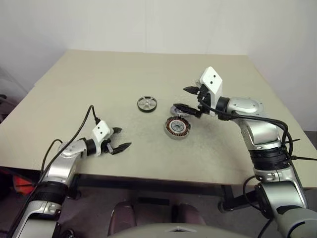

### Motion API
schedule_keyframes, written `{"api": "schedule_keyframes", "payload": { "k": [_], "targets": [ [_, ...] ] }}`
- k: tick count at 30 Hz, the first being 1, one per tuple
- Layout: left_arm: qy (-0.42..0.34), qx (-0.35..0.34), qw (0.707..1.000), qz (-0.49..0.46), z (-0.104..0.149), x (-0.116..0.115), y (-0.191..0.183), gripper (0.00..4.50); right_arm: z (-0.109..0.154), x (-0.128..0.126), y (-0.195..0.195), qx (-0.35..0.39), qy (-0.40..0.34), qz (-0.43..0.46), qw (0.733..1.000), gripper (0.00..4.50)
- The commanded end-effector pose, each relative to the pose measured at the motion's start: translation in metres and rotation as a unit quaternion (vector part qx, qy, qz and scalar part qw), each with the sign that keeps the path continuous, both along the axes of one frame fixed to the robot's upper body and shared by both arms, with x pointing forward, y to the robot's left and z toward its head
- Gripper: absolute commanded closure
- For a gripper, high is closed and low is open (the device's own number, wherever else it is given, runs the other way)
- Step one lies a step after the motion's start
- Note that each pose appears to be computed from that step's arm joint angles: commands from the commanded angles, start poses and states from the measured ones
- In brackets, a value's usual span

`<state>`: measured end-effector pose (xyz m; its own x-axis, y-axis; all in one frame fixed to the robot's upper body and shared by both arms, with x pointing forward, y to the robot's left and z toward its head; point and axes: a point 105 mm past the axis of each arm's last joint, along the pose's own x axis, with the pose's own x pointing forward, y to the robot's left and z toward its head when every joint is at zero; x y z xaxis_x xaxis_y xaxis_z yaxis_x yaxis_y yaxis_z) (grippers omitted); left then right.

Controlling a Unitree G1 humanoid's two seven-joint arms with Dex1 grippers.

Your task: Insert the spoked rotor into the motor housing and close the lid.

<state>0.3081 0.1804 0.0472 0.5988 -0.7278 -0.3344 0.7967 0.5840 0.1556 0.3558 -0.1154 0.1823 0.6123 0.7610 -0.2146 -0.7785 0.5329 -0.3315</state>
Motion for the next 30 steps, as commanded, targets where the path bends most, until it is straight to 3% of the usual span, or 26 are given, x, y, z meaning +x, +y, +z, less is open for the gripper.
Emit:
{"api": "schedule_keyframes", "payload": {
  "k": [1, 12, 30],
  "targets": [
    [-0.005, 0.010, 1.000, 0.013, 0.002, -0.004, 0.009, 0.30, 0.013, 0.002, -0.006, 0.008, -0.020, -0.005, 1.000, 0.63],
    [-0.062, -0.057, 0.991, 0.109, 0.026, 0.022, 0.017, 0.30, 0.011, 0.007, -0.006, -0.003, -0.024, -0.006, 1.000, 0.63],
    [-0.022, 0.012, 0.996, 0.088, -0.002, 0.019, 0.008, 0.30, 0.016, 0.012, -0.007, 0.005, -0.032, -0.017, 0.999, 0.63]
  ]
}}
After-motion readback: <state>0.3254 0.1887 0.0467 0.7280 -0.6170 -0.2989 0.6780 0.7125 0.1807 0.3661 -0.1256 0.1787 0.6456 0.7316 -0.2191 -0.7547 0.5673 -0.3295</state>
